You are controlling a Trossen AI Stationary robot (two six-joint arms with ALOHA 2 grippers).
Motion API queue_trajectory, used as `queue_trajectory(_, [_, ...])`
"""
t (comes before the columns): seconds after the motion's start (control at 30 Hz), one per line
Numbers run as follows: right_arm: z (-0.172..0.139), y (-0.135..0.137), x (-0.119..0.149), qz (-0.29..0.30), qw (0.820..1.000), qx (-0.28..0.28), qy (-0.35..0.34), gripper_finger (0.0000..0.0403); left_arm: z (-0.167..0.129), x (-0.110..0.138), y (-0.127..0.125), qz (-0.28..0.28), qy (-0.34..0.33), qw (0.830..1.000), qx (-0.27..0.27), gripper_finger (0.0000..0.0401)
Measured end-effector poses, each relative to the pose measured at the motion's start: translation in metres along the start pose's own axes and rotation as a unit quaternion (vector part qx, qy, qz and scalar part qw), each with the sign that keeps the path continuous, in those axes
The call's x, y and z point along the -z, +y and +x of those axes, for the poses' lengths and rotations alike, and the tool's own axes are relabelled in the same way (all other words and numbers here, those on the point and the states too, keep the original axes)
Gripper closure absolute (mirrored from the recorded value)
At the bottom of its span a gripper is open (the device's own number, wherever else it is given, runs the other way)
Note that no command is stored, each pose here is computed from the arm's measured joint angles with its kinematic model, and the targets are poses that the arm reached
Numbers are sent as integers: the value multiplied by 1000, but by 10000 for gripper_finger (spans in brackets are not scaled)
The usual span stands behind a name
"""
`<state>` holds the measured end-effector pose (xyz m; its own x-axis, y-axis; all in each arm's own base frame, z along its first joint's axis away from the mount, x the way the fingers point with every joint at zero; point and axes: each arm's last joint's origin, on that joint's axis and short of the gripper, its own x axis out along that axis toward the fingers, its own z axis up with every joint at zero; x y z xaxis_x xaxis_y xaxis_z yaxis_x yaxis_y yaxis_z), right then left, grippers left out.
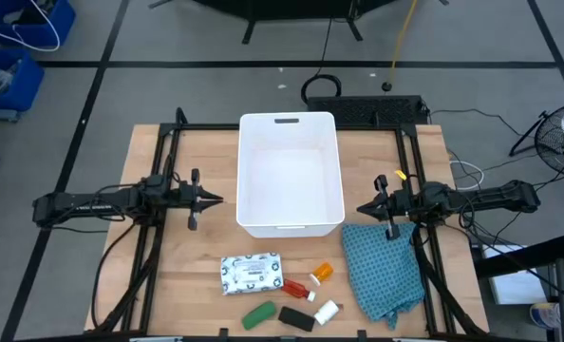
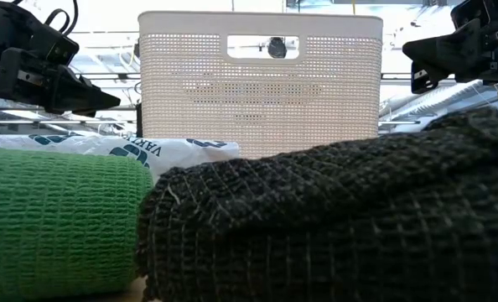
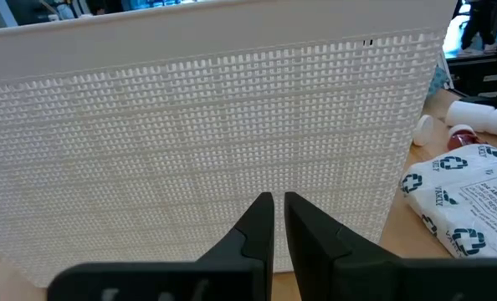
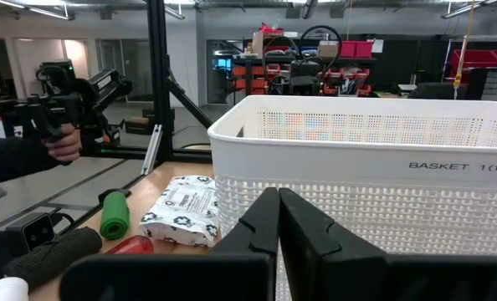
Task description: Pick & place medical supplies in basket/bin
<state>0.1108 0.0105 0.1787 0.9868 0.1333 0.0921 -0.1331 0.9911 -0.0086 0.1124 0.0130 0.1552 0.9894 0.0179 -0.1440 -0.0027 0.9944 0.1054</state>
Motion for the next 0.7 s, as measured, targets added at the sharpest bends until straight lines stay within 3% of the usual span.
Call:
queue_trajectory(0.3, [0,0,-1,-7,1000,0,-4,403,0,-2,0,-90,-9,996,-1,364])
queue_trajectory(0.4, [0,0,-6,-31,999,1,-29,403,0,-6,1,-78,-33,996,-5,364])
queue_trajectory(0.57, [-1,1,-17,-70,994,-6,-87,403,-1,-12,0,-3,-63,998,10,364])
queue_trajectory(0.7, [-1,1,-19,-88,992,-6,-88,403,-1,-16,1,6,-83,997,4,364])
